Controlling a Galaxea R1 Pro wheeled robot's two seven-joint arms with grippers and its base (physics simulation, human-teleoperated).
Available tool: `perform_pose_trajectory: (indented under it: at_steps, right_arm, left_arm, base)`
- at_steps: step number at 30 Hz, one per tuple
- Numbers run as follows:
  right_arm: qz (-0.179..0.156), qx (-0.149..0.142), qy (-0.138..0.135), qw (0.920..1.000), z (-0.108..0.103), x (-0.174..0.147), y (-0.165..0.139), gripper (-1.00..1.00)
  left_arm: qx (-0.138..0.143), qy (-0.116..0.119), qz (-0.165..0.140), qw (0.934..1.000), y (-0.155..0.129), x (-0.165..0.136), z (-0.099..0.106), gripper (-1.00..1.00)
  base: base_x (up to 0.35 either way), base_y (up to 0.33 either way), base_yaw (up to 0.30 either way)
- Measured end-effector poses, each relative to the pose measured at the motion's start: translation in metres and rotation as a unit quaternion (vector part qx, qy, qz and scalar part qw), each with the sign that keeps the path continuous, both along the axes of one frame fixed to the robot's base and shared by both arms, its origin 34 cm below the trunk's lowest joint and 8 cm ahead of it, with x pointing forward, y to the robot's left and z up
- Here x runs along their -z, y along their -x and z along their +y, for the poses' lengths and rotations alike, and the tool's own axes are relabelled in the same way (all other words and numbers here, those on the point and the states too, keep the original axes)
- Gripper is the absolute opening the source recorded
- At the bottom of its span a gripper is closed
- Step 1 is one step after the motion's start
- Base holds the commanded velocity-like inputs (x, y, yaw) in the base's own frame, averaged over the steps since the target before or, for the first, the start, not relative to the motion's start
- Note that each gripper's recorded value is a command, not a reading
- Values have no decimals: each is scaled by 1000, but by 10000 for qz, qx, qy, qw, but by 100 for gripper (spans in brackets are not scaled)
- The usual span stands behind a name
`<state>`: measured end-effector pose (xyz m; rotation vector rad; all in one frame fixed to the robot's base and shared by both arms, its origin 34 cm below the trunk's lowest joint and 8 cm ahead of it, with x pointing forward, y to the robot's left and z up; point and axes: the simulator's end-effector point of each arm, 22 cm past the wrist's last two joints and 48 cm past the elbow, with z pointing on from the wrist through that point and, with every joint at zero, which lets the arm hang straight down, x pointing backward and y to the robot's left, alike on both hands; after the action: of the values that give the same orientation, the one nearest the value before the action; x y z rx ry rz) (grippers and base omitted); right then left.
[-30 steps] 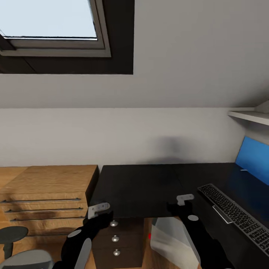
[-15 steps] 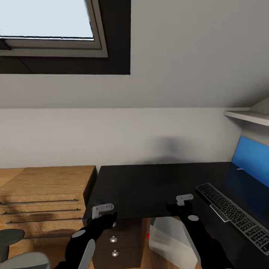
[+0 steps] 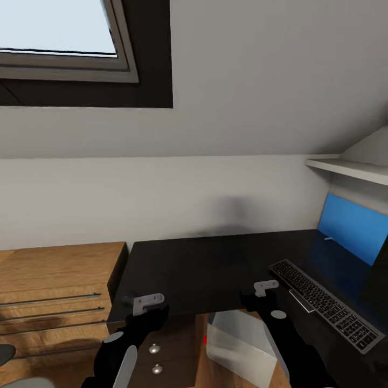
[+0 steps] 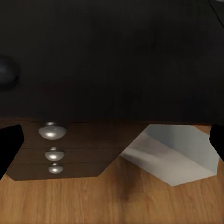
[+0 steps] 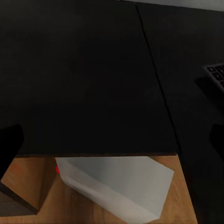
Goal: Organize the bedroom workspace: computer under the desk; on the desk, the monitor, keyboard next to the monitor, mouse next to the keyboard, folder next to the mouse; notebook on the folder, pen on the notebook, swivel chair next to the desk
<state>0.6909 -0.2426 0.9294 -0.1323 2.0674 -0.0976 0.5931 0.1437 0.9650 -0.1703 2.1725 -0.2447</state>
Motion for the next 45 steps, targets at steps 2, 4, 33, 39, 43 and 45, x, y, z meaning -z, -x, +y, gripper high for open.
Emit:
perform_pose_trajectory:
  at_steps: [2, 4, 33, 39, 43, 45]
  right_arm:
    - [0, -4, -6, 10000, 0, 0, 0, 100]
    - [1, -13, -12, 10000, 1, 0, 0, 100]
    - [-19, 2, 8, 10000, 0, 0, 0, 100]
    - [-10, 5, 15, 10000, -1, 0, 0, 100]
    - [-14, 7, 19, 10000, -2, 0, 0, 100]
    - [-15, 8, 21, 10000, -2, 0, 0, 100]
  left_arm:
    - [-1, 5, -1, 10000, 0, 0, 0, 100]
    - [-1, 2, -1, 10000, 0, 0, 0, 100]
    - [5, -5, 47, 10000, 1, 4, 0, 100]
    - [9, -11, 96, 10000, 3, 8, -1, 100]
    - [7, -13, 96, 10000, 3, 8, -1, 100]
    - [8, -12, 97, 10000, 3, 8, -1, 100]
  base:
    - [193, 0, -4]
    - [285, 0, -1]
    - [176, 0, -38]
    - [305, 0, -256]
    - [319, 0, -263]
    - [320, 0, -264]
